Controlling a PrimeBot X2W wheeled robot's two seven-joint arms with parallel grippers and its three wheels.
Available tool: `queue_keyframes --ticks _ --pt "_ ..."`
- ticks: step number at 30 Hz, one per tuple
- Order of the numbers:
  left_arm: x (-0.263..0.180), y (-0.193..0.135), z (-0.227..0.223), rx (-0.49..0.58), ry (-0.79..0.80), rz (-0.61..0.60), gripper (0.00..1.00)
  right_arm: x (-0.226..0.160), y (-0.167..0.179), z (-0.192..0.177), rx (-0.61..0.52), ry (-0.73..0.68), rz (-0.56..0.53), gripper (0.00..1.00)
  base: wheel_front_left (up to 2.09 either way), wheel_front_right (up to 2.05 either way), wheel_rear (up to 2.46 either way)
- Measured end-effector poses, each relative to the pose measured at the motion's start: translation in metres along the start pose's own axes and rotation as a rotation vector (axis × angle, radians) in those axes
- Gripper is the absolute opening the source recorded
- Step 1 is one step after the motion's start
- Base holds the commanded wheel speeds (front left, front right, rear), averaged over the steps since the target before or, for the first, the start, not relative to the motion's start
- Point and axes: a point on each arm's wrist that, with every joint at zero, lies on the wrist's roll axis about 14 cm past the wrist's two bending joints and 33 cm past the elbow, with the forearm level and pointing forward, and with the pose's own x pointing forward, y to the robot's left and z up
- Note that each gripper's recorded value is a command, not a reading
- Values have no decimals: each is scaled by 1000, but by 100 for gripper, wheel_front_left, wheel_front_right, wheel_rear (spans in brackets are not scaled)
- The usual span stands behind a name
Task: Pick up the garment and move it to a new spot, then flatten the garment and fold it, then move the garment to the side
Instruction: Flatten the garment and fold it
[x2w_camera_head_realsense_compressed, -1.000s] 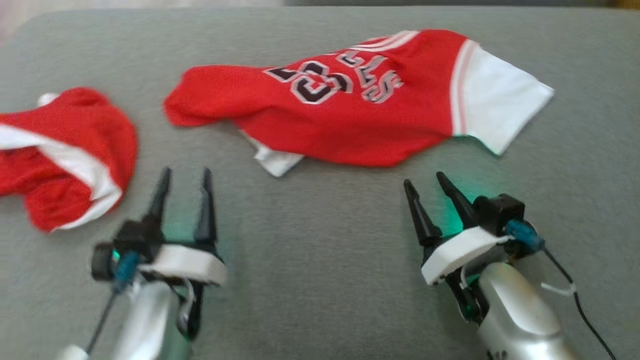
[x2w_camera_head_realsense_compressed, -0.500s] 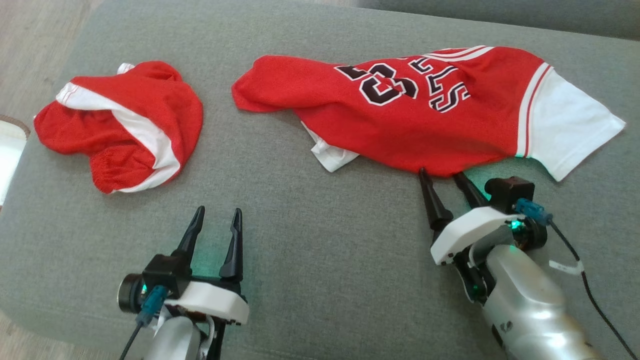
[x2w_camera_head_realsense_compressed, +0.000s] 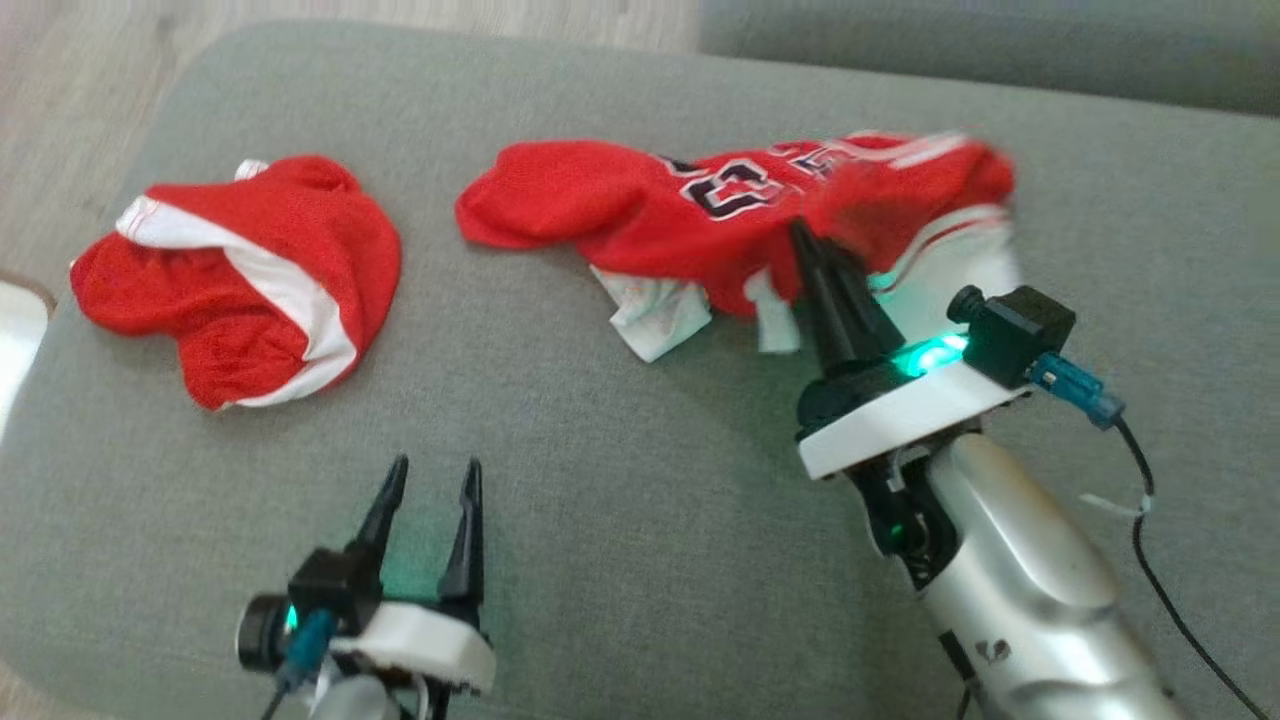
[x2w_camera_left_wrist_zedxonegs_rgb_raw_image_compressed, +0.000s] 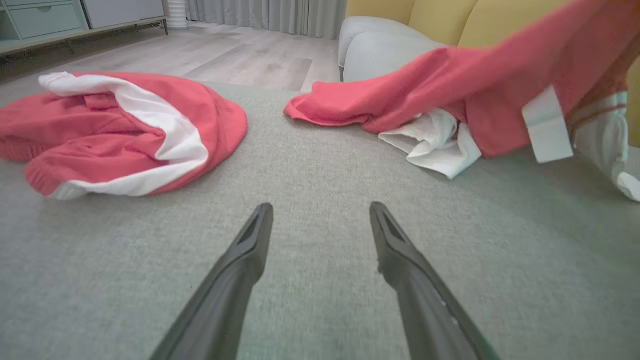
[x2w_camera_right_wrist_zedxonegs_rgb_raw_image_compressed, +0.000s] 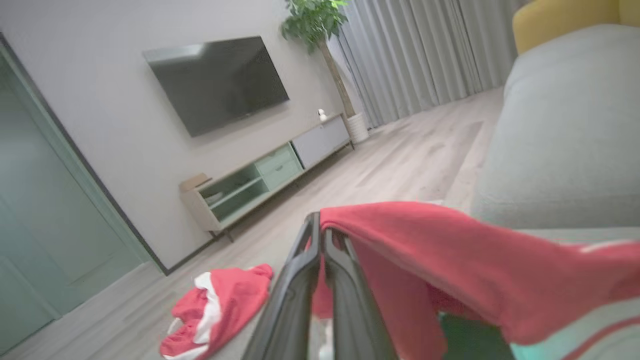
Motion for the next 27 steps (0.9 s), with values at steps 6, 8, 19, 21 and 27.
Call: queue_keyframes --ticks 6,8,19,21,27 --pt "-21 -10 -7 -11 2 -23 100 -15 56 55 -27 -156 133 0 0 0 0" --pt "-25 -13 -5 -11 -9 -32 100 -22 65 70 -27 -197 152 0 0 0 0" --pt "-34 -23 -8 -8 -7 -62 100 -24 66 52 -72 -129 144 18 0 0 0" --pt "-35 -22 -13 -13 7 -57 100 -18 43 27 -120 -31 93 94 0 0 0" --pt "-39 -17 -25 -24 48 -38 100 -9 -3 -14 -248 160 1 100 0 0 0"
